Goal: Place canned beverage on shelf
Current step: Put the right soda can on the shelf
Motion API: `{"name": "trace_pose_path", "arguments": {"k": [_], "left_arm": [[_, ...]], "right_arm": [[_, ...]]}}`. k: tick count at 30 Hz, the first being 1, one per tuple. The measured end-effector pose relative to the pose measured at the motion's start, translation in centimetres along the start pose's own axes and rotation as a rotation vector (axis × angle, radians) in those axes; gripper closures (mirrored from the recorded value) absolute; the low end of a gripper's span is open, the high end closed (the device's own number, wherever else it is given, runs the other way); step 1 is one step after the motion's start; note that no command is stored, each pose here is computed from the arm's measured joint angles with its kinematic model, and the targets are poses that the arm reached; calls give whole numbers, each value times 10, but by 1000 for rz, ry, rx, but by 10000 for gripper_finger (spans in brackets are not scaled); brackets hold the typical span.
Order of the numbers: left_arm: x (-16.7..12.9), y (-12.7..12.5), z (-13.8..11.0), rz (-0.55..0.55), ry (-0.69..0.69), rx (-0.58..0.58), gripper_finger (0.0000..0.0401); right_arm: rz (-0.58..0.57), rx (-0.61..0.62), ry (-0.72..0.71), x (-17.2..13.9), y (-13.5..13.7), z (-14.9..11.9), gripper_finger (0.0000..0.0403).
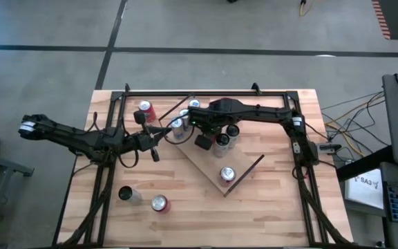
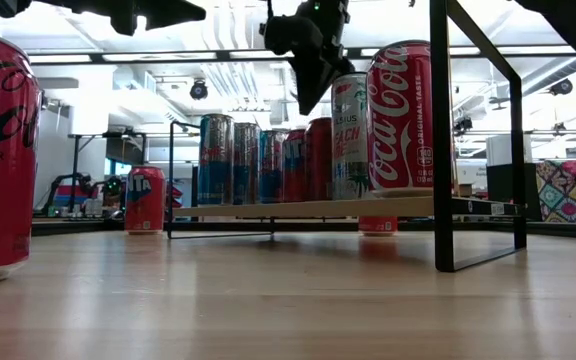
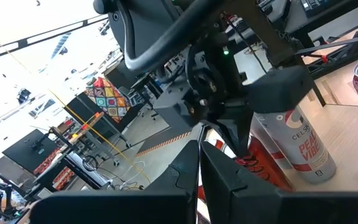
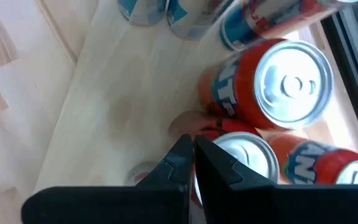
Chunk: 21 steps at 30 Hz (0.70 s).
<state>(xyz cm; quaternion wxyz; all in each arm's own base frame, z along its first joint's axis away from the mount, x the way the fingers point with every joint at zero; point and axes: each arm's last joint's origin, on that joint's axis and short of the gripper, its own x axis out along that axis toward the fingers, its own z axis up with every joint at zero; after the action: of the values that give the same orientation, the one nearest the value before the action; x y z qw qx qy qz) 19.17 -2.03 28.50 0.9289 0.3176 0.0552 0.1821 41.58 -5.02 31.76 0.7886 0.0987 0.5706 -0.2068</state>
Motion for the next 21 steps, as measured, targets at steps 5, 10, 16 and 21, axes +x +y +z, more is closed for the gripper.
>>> {"name": "trace_pose_path", "arguments": {"k": [5,10,16,21], "left_arm": [[0,0,0,0,1,1,401],[0,0,0,0,2,1,401],[0,0,0,0,2,1,401],[0,0,0,-1,1,1,401]], "right_arm": [[-9,25,29,-6,-2,-3,394],[-18,23,54,-5,-3,-6,394],[-31,1,42,-8,-4,-5,394],[-4,4,2,-25,-5,-6,394]]}}
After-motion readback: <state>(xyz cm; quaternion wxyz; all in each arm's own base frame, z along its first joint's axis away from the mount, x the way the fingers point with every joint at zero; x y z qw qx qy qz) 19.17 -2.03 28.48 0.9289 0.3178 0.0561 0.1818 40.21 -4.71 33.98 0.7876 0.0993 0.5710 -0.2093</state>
